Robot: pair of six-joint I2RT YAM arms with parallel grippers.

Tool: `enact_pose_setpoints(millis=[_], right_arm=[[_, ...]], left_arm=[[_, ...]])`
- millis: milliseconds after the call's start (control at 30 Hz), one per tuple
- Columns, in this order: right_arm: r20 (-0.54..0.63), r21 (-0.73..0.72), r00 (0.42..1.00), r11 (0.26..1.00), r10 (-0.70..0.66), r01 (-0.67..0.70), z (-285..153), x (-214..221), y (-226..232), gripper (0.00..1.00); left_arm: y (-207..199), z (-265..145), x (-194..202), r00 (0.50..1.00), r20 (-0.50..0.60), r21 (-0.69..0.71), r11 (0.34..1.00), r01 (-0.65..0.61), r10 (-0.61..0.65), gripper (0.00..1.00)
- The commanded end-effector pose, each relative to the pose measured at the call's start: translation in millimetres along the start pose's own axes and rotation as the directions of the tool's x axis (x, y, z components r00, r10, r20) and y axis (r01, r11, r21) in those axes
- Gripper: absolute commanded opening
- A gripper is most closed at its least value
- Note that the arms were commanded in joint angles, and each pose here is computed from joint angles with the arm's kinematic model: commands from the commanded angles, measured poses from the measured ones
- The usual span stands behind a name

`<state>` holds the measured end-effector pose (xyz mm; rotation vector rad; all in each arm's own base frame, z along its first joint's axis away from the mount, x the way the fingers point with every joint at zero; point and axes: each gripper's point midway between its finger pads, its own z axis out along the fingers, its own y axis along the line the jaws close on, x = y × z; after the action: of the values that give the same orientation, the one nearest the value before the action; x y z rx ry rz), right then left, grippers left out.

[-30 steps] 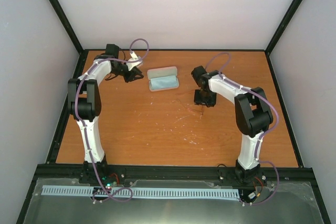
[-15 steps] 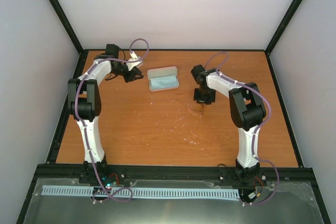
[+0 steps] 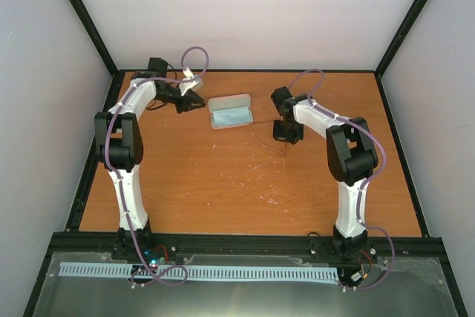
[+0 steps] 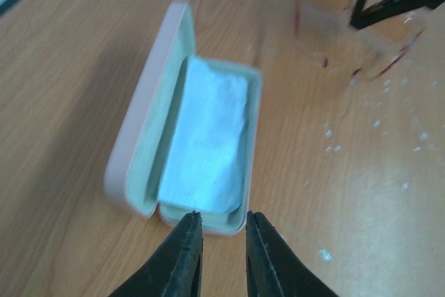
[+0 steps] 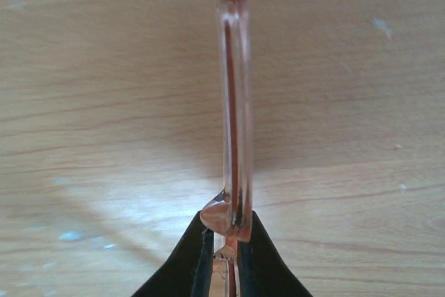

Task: Organize the sunglasses
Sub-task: Pick up the sunglasses from the center of the board.

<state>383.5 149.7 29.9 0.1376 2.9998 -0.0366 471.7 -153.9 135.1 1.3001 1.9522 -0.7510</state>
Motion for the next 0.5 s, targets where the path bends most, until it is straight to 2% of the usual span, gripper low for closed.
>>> enact_pose_setpoints(millis=[0, 100, 233, 333, 467], right_arm=[[0.207, -0.276, 0.978, 0.958, -0.020, 0.078, -67.3, -31.5, 39.5, 0.03], [0.291, -0.497, 0.957, 0.857, 0.020, 0.133, -100.9, -40.1, 66.2, 0.03], [0.304, -0.739, 0.953, 0.631, -0.004, 0.239, -130.9, -37.2, 104.0, 0.03], [0.299, -0.810, 0.951, 0.504, -0.082, 0.298, -142.0, -26.0, 123.0, 0.03], [0.312, -0.834, 0.935, 0.423, -0.167, 0.354, -152.2, -16.3, 136.2, 0.03]], left_arm=[[-46.1, -25.5, -69.2, 0.982, 0.175, 0.157, 0.983, -0.094, 0.065, 0.15], [-74.9, -40.2, -108.6, 0.960, 0.264, 0.228, 0.961, -0.157, 0.094, 0.05], [-99.9, -56.4, -149.5, 0.936, 0.337, 0.265, 0.943, -0.201, 0.105, 0.02], [-88.7, -56.1, -162.3, 0.931, 0.340, 0.206, 0.956, -0.209, 0.130, 0.03], [-74.6, -50.7, -179.4, 0.915, 0.363, 0.134, 0.962, -0.238, 0.175, 0.03]])
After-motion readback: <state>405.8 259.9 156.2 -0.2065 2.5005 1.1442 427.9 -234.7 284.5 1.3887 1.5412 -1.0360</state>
